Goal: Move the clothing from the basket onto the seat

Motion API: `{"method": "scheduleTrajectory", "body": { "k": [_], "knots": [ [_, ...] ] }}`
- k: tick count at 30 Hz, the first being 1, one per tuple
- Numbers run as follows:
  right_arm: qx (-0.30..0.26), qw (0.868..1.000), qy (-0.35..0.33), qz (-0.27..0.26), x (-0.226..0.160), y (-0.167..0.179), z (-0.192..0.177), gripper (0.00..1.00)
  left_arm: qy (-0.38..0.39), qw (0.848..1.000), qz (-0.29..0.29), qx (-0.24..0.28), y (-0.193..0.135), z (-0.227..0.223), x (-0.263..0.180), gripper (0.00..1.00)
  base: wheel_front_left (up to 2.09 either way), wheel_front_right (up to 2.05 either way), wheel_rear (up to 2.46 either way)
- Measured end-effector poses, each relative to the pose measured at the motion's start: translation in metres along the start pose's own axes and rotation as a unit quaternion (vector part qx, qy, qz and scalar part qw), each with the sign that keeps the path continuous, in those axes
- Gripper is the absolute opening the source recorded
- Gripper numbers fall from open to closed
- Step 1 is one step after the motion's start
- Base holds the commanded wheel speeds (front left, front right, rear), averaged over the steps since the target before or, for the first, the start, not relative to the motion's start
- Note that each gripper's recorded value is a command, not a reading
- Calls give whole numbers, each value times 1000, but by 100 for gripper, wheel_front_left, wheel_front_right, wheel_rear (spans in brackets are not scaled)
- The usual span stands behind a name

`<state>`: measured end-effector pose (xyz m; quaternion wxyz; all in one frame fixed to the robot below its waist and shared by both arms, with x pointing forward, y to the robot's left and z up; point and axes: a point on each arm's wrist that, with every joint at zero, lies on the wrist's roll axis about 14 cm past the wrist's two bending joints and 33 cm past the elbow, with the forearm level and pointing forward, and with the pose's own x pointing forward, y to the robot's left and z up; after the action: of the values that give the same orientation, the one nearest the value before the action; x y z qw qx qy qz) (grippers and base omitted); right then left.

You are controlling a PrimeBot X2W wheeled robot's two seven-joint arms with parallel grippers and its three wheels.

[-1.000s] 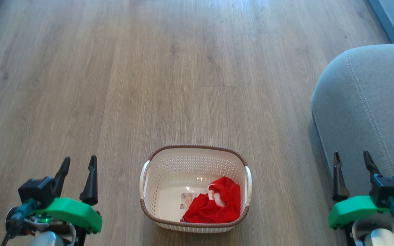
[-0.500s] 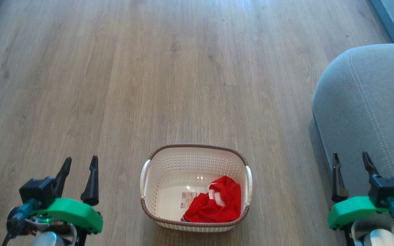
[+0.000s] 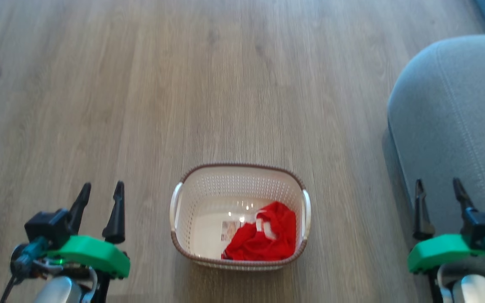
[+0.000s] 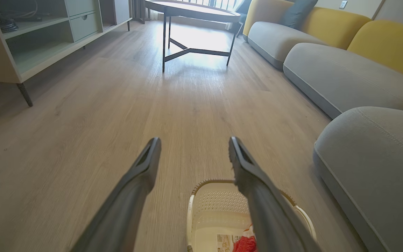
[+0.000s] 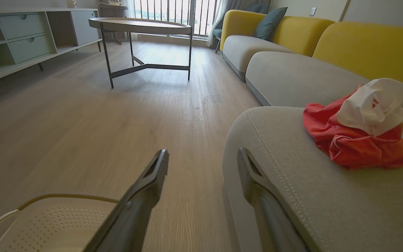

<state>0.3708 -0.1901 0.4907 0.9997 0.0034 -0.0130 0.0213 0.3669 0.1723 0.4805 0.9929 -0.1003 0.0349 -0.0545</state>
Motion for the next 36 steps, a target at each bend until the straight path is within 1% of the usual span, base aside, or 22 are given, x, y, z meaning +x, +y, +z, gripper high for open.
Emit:
{"method": "scheduleTrajectory", "body": {
  "k": [4, 9, 13, 17, 21, 23, 24, 26, 27, 30, 31, 35, 36],
  "knots": [
    [-2, 1000, -7, -10, 20, -8, 2, 100, 1, 1000, -23, 4, -12, 1, 24, 100, 0, 0, 0],
    [-7, 999, -27, -22, 59, -18, 7, 100, 10, 996, -87, 17, -40, -4, 73, 100, 0, 0, 0],
    [-8, 999, -32, -32, 89, -26, -2, 100, 34, 987, -152, 32, -74, -23, 113, 100, 0, 0, 0],
    [-7, 999, -27, -37, 115, -31, -21, 100, 87, 972, -211, 57, -101, -66, 147, 100, 0, 0, 0],
    [7, 999, -17, -41, 135, -36, -45, 100, 172, 949, -247, 90, -113, -129, 171, 100, 0, 0, 0],
    [13, 999, -7, -43, 139, -38, -59, 100, 221, 934, -261, 104, -115, -166, 175, 100, 0, 0, 0],
    [15, 999, -2, -46, 140, -41, -65, 100, 246, 927, -265, 103, -117, -184, 176, 100, 0, 0, 0],
    [15, 998, 6, -56, 141, -50, -74, 100, 303, 907, -272, 108, -119, -221, 171, 100, 0, 0, 0],
    [13, 998, 12, -67, 138, -59, -79, 100, 347, 886, -286, 112, -127, -252, 164, 100, 0, 0, 0],
    [9, 996, 23, -80, 133, -71, -87, 100, 388, 862, -303, 118, -140, -286, 159, 100, 0, 0, 0],
    [9, 996, 23, -80, 133, -71, -87, 100, 388, 862, -303, 118, -140, -286, 159, 100, 0, 0, 0],
    [0, 994, 38, -99, 123, -86, -96, 100, 434, 838, -308, 123, -146, -323, 155, 100, 0, 0, 0],
    [-1, 994, 41, -103, 122, -89, -98, 100, 443, 833, -308, 122, -147, -331, 154, 100, 0, 0, 0]
  ]
}}
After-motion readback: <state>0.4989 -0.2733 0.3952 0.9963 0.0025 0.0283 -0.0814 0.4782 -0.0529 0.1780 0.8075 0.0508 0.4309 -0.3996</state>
